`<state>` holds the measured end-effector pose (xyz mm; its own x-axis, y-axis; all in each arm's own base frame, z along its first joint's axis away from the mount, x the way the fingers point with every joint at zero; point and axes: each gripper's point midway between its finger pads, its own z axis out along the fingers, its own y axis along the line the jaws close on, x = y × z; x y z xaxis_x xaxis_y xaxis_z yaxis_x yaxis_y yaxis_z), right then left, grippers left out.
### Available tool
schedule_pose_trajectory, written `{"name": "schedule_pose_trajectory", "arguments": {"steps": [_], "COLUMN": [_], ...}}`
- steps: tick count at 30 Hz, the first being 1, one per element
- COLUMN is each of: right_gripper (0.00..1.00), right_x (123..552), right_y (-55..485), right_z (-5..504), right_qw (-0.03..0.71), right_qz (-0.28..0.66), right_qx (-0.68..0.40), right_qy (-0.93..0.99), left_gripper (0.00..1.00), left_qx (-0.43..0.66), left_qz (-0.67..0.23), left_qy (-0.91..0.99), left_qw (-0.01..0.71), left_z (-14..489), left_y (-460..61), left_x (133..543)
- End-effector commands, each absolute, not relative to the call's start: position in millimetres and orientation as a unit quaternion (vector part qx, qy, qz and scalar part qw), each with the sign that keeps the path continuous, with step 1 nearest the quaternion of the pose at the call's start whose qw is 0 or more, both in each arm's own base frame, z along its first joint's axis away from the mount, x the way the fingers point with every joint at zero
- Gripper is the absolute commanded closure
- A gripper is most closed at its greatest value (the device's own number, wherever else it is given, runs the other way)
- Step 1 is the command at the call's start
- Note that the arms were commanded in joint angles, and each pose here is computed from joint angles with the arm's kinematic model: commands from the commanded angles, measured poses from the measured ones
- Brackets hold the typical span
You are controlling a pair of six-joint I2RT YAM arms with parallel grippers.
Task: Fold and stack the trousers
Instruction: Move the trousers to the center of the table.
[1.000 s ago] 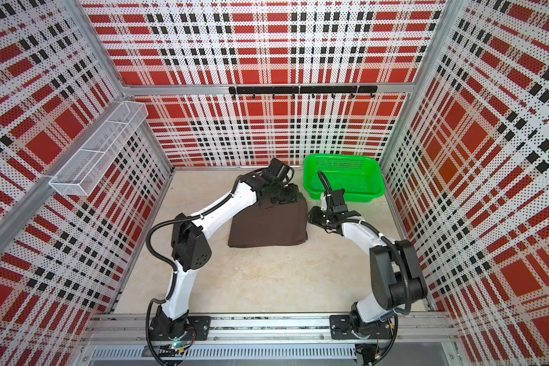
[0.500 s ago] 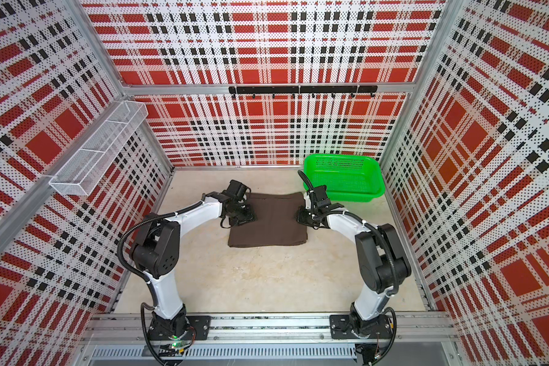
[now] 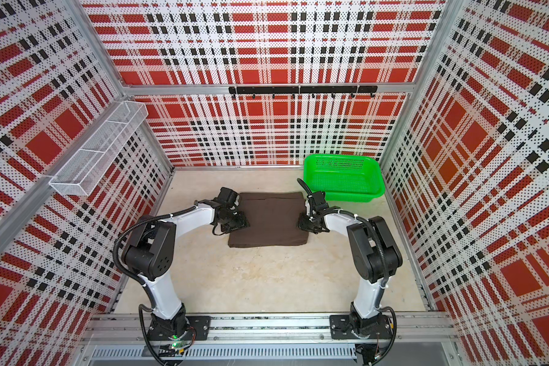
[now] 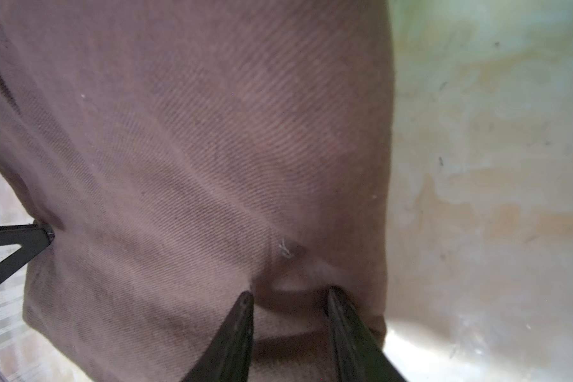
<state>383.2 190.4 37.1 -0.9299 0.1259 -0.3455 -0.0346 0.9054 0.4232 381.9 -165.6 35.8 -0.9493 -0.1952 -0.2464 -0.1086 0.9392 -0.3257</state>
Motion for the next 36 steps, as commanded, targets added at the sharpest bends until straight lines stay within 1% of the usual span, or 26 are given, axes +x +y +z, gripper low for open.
{"name": "schedule_pose_trajectory", "arguments": {"steps": [1, 3, 5, 8, 11, 14, 15, 16, 17, 21, 27, 31, 36], "right_gripper": [0.59, 0.59, 0.59, 0.59, 0.59, 0.56, 0.53, 0.52, 0.5, 0.44, 0.4, 0.4, 0.4], "right_x": [358.4, 357.4, 357.5, 361.6, 368.7, 376.2, 379.7, 382.3, 385.1, 391.7, 384.6, 373.5, 362.1], "right_y": [205.2, 222.3, 238.5, 257.5, 269.7, 272.7, 271.8, 270.4, 269.0, 258.8, 227.4, 206.1, 186.5], "right_z": [4.6, 5.5, 6.8, 13.8, 33.4, 67.8, 84.0, 97.8, 113.9, 167.0, 219.0, 228.7, 216.8], "right_qw": [0.131, 0.129, 0.123, 0.128, 0.147, 0.181, 0.201, 0.218, 0.237, 0.293, 0.376, 0.405, 0.406], "right_qz": [0.201, 0.209, 0.224, 0.246, 0.264, 0.277, 0.283, 0.285, 0.287, 0.277, 0.242, 0.211, 0.196], "right_qx": [0.006, -0.012, -0.007, -0.01, -0.012, -0.006, -0.003, -0.001, 0.0, 0.0, 0.004, 0.003, 0.01], "right_qy": [0.971, 0.969, 0.967, 0.961, 0.953, 0.943, 0.938, 0.934, 0.928, 0.915, 0.895, 0.89, 0.893], "left_gripper": [0.38, 0.38, 0.37, 0.37, 0.36, 0.34, 0.29, 0.0, 0.02, 0.02, 0.02, 0.02, 0.02], "left_qx": [-0.098, -0.11, -0.121, -0.131, -0.131, -0.139, -0.143, -0.148, -0.137, -0.132, -0.122, -0.113, -0.092], "left_qz": [-0.117, -0.111, -0.113, -0.113, -0.104, -0.081, -0.075, -0.071, -0.071, -0.063, -0.039, -0.02, -0.029], "left_qy": [0.98, 0.978, 0.974, 0.967, 0.963, 0.955, 0.952, 0.949, 0.949, 0.945, 0.943, 0.948, 0.956], "left_qw": [0.129, 0.139, 0.154, 0.185, 0.212, 0.25, 0.262, 0.27, 0.276, 0.294, 0.308, 0.298, 0.277], "left_z": [28.9, 34.0, 44.5, 69.2, 93.9, 122.4, 131.2, 136.9, 142.7, 156.2, 154.1, 133.0, 104.0], "left_y": [-131.6, -119.0, -109.8, -99.7, -97.0, -91.7, -89.1, -86.0, -97.7, -113.3, -149.7, -175.3, -214.7], "left_x": [370.9, 373.0, 379.6, 393.0, 401.2, 405.4, 406.4, 406.8, 404.2, 400.0, 392.2, 383.7, 374.9]}}
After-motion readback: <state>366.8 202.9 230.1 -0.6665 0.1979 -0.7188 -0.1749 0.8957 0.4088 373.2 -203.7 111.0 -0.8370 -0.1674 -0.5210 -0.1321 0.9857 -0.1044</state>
